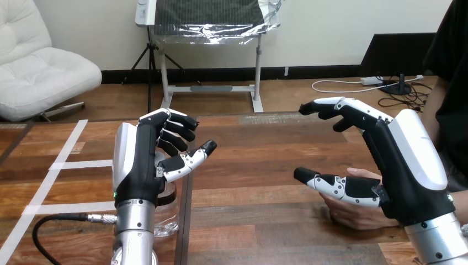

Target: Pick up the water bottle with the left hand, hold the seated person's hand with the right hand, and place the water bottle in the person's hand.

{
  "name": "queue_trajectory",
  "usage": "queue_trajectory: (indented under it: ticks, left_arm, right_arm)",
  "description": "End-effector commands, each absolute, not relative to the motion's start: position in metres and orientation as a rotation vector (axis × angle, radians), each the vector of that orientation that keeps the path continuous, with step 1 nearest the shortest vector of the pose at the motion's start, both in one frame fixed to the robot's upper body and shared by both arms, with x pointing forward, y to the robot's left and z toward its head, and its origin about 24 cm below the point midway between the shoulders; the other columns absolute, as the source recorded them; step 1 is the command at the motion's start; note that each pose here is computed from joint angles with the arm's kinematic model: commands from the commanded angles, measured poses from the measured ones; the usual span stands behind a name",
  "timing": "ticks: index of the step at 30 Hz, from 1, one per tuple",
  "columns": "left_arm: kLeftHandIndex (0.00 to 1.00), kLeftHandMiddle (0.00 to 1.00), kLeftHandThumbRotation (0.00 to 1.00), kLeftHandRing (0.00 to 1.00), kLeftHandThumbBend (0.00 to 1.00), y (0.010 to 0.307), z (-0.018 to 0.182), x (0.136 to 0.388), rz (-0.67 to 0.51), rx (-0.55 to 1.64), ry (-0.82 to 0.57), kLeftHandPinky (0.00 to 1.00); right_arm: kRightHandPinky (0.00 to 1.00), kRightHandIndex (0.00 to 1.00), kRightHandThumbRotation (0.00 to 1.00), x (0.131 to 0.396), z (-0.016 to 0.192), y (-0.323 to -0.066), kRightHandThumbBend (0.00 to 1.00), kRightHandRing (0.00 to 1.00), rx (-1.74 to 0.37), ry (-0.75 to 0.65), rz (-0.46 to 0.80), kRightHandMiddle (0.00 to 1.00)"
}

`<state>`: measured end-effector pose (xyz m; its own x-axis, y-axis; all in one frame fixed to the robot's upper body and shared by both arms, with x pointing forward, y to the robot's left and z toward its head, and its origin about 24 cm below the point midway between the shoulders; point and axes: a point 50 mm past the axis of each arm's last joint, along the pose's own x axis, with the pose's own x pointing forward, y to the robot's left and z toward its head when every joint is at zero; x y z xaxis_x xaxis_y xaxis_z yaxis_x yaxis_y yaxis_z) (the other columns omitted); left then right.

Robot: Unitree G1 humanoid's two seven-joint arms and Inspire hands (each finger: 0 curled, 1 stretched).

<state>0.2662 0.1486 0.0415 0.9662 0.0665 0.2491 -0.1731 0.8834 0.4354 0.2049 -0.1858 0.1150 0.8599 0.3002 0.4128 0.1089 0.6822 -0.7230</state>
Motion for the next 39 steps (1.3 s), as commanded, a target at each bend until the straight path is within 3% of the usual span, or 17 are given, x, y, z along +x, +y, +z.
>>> queue_trajectory:
  ticks: [1,11,17,25,39]
  left_arm:
    - [0.48,0.46,0.0,0.4,0.72,0.149,0.055,0.27,0.148,0.481,-0.29,0.35]
    - [0.52,0.5,0.0,0.44,0.73,0.152,0.052,0.268,0.131,0.524,-0.256,0.37]
    - [0.61,0.61,0.0,0.57,0.76,0.156,0.05,0.267,0.096,0.674,-0.211,0.49]
    - [0.75,0.75,0.15,0.71,0.82,0.16,0.052,0.262,0.069,0.856,-0.152,0.63]
    - [0.86,0.87,0.28,0.86,0.85,0.169,0.064,0.256,-0.018,1.061,-0.113,0.82]
  right_arm:
    - [0.59,0.7,0.0,0.209,0.132,-0.181,0.74,0.71,-0.819,-0.619,0.113,0.74]
    - [0.6,0.71,0.0,0.205,0.131,-0.179,0.72,0.71,-0.796,-0.612,0.134,0.75]
    - [0.61,0.71,0.0,0.204,0.13,-0.177,0.72,0.72,-0.767,-0.609,0.144,0.76]
    - [0.62,0.72,0.0,0.204,0.13,-0.175,0.7,0.73,-0.742,-0.612,0.155,0.76]
    - [0.6,0.71,0.0,0.205,0.128,-0.171,0.69,0.71,-0.699,-0.613,0.173,0.76]
